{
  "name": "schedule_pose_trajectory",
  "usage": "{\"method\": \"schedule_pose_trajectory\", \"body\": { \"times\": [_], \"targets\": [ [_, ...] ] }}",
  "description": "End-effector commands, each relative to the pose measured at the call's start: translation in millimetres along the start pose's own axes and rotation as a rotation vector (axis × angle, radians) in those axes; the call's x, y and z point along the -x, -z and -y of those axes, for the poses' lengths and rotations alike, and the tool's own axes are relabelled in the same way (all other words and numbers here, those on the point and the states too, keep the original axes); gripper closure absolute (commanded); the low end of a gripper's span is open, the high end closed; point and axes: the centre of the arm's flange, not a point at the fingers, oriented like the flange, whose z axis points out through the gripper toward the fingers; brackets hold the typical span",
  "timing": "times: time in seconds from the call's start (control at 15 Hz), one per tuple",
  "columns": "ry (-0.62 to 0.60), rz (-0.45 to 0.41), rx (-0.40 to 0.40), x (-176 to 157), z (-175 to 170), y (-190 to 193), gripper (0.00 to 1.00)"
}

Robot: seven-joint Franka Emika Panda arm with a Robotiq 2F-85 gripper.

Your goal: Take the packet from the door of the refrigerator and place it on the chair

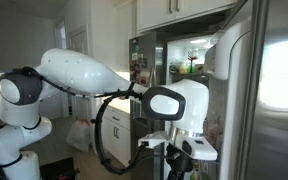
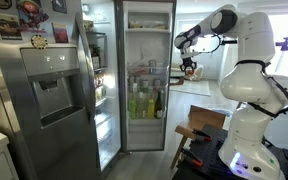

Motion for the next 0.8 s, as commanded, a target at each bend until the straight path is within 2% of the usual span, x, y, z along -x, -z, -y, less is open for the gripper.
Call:
{"method": "schedule_pose_trajectory", "body": {
  "times": [0.0,0.4,0.73],
  "targets": [
    [-0.064,-0.029,-0.014,66,-29,-43,0.64],
    [-0.189,-0.102,-0.041,83,-74,-99,0.64],
    [-0.246,-0.129,-0.045,110,-93,-145,0.64]
  ]
}}
